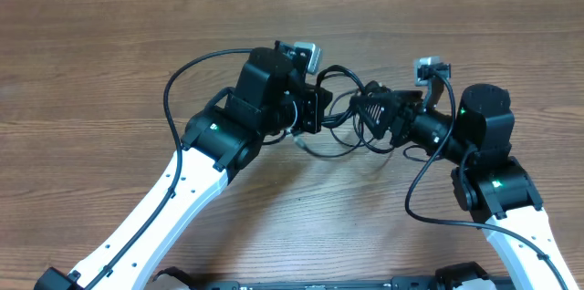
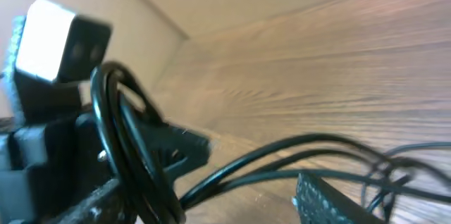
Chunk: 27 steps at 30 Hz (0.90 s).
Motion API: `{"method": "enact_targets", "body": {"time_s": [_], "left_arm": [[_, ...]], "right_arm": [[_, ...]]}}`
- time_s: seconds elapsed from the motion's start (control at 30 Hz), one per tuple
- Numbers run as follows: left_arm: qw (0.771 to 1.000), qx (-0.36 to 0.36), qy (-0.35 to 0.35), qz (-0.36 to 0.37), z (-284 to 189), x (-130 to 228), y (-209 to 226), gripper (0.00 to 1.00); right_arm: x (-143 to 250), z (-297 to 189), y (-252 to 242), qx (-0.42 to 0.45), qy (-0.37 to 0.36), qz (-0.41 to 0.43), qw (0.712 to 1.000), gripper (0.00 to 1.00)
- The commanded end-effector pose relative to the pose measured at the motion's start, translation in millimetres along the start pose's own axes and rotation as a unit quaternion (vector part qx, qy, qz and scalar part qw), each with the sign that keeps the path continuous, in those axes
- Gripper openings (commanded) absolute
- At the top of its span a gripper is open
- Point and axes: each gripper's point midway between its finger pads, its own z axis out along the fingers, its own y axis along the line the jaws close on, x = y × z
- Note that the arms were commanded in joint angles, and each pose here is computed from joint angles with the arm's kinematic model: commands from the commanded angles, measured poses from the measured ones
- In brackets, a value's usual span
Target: Untangle cables
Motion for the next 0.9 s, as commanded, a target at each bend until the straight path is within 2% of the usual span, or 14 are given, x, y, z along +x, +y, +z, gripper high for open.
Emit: {"method": "enact_targets", "body": {"time_s": [0.0,0.1,0.2,0.27,0.4,0.43,0.87], "left_arm": [[0.999,0.054,0.003,0.007,-10.8,-1.3,-28.6,0.04],[0.997,0.081,0.011,0.012,-11.6,1.6,-39.7,0.04],[0.992,0.119,0.015,0.041,-13.4,4.0,-56.3,0.04],[0.986,0.149,0.017,0.067,-15.3,6.4,-70.1,0.04],[0.982,0.168,0.013,0.087,-16.3,7.0,-80.9,0.04],[0.981,0.168,0.010,0.093,-16.8,6.0,-81.5,0.04],[0.981,0.161,-0.016,0.108,-52.9,0.3,-86.2,0.04]], "right_arm": [[-18.1,-4.2,-17.1,0.060,-0.047,0.002,0.997,0.65],[-20.1,-4.8,-20.7,0.071,-0.052,-0.001,0.996,0.64],[-22.1,-5.9,-25.7,0.085,-0.059,-0.001,0.995,0.57],[-22.6,-6.2,-27.3,0.090,-0.060,-0.002,0.994,0.41],[-19.9,-6.4,-29.9,0.097,-0.053,-0.024,0.994,0.20],[-17.5,-8.4,-40.1,0.124,-0.052,-0.017,0.991,0.05],[-20.0,-37.9,-102.0,0.308,-0.087,-0.001,0.948,0.04]]}}
